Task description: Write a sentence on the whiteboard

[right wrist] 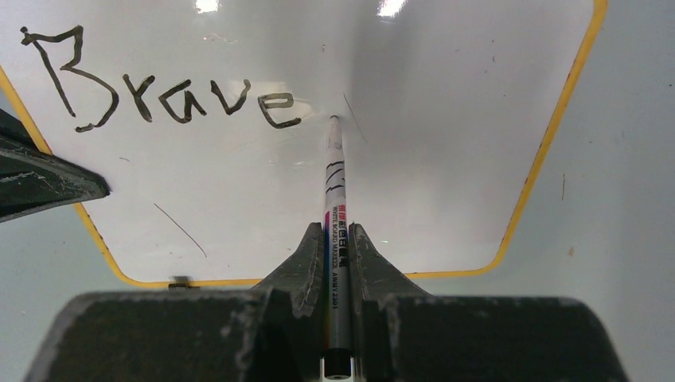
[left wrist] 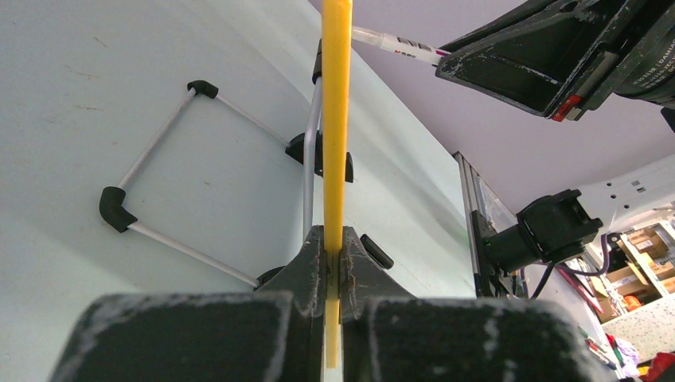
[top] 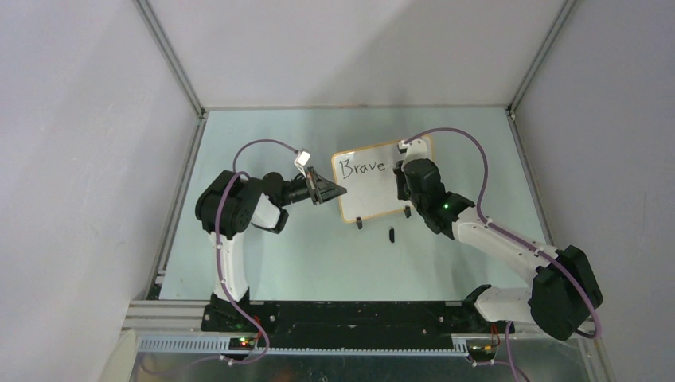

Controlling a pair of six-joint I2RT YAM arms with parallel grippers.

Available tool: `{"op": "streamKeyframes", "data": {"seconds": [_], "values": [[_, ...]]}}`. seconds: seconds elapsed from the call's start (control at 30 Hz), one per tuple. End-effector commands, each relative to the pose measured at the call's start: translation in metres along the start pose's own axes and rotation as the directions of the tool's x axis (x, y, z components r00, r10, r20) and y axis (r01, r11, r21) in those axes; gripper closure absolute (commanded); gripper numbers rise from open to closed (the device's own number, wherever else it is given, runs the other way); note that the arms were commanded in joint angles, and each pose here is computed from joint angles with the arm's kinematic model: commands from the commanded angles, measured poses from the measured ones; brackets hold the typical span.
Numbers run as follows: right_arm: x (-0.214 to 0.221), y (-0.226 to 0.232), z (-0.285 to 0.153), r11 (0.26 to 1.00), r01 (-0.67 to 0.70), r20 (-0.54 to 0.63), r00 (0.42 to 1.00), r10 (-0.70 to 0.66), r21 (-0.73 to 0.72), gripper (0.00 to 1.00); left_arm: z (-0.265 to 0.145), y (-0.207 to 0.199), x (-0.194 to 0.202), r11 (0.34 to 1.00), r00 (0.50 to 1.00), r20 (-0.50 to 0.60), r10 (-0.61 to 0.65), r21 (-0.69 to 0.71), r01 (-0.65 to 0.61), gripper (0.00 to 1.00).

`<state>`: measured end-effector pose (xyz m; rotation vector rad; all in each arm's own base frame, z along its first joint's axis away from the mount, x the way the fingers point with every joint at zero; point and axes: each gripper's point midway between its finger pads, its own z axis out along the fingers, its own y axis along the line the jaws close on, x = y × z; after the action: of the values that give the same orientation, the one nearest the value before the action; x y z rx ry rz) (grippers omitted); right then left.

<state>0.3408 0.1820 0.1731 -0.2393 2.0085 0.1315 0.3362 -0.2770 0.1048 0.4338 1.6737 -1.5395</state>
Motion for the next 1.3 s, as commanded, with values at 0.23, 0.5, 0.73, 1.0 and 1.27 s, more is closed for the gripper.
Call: {"op": "streamKeyframes", "data": {"seconds": [0.23,0.5,0.73,1.0,1.27], "values": [[-0.018,-0.001,-0.005,1.0,-0.03,0.023,0.999,0.03,-0.001,1.0,-0.002,-0.016,-0.005,0.996,0.997,-0.005,0.076,0.055,-0.076,1.0],[-0.018,0.009,-0.008,0.998,-0.032,0.019,0.999,0.033,-0.055,1.0,-0.002,-0.016,-0.005,0.996,0.997,-0.006,0.074,0.056,-0.074,1.0],[-0.028,0.009,-0.019,0.997,-0.037,0.061,0.997,0.041,-0.066,1.0,-0.002,-0.016,-0.005,0.996,0.997,-0.006,0.074,0.057,-0.074,1.0],[-0.045,0.012,-0.044,0.989,-0.059,0.167,0.983,0.081,-0.133,1.0,-0.002,-0.016,-0.005,0.996,0.997,-0.007,0.073,0.057,-0.072,1.0],[-0.043,0.023,-0.042,0.987,-0.043,0.166,0.984,0.069,-0.156,1.0,-0.003,-0.017,-0.005,0.996,0.997,-0.002,0.075,0.052,-0.074,0.94]]}}
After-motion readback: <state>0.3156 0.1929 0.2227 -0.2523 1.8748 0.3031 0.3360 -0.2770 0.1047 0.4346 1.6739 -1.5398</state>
